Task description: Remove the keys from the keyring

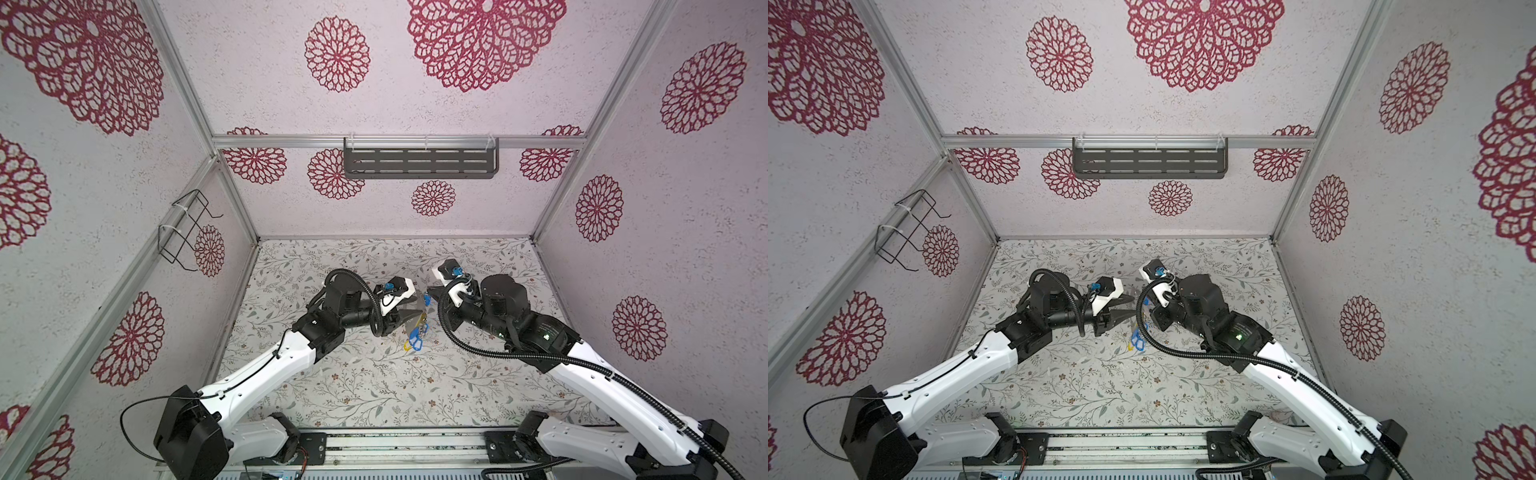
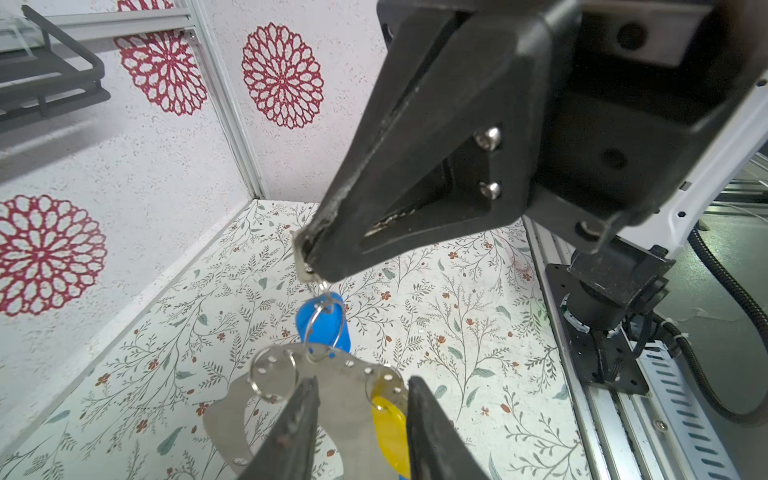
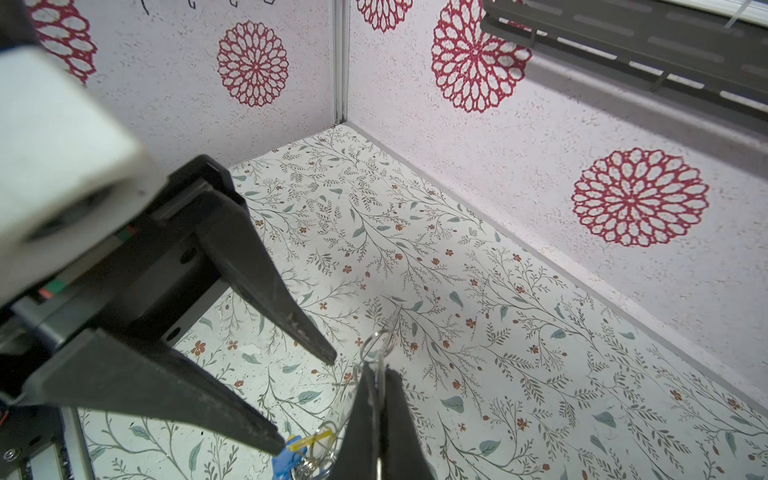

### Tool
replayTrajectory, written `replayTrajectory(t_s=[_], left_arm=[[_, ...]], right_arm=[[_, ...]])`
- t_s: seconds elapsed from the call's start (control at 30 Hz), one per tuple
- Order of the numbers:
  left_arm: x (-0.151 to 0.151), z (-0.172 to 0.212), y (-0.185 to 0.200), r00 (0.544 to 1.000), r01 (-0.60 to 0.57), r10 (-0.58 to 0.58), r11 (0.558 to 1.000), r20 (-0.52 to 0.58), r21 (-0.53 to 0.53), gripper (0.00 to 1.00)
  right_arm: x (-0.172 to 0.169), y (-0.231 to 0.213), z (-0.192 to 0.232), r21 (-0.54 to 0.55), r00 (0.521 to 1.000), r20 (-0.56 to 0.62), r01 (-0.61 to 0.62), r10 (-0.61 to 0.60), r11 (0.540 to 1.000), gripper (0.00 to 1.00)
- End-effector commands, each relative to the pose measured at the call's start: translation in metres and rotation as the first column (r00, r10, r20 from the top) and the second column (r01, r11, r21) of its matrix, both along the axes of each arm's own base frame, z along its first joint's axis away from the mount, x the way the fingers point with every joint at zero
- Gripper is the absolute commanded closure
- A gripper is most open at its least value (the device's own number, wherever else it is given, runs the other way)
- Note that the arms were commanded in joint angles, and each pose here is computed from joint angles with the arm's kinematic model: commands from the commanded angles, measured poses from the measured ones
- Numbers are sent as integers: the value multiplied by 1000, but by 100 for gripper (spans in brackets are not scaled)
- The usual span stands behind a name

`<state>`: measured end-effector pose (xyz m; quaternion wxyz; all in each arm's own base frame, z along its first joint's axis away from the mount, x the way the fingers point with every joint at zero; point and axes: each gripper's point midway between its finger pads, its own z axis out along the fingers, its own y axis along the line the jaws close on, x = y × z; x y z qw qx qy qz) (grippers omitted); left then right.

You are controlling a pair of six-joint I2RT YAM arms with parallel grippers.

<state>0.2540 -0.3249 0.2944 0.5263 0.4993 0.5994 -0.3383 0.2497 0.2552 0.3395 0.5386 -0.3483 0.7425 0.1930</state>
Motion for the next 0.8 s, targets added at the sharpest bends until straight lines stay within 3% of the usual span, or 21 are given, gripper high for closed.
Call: replayTrajectory(t_s=[0.0, 0.53, 0.77], left_arm=[[4, 12, -1, 999, 30, -30, 999, 31, -17, 63], [14, 16, -7, 998, 69, -69, 997, -8, -37, 68], [12, 22, -10, 996, 91, -92, 994, -14, -55, 78]], right_arm=[[-5, -2, 45, 99, 997, 80, -19, 11, 995, 100], [-10, 0, 49, 111, 995, 85, -51, 42, 992, 100], [-9, 1, 49, 108, 996, 85, -47, 38, 993, 100]])
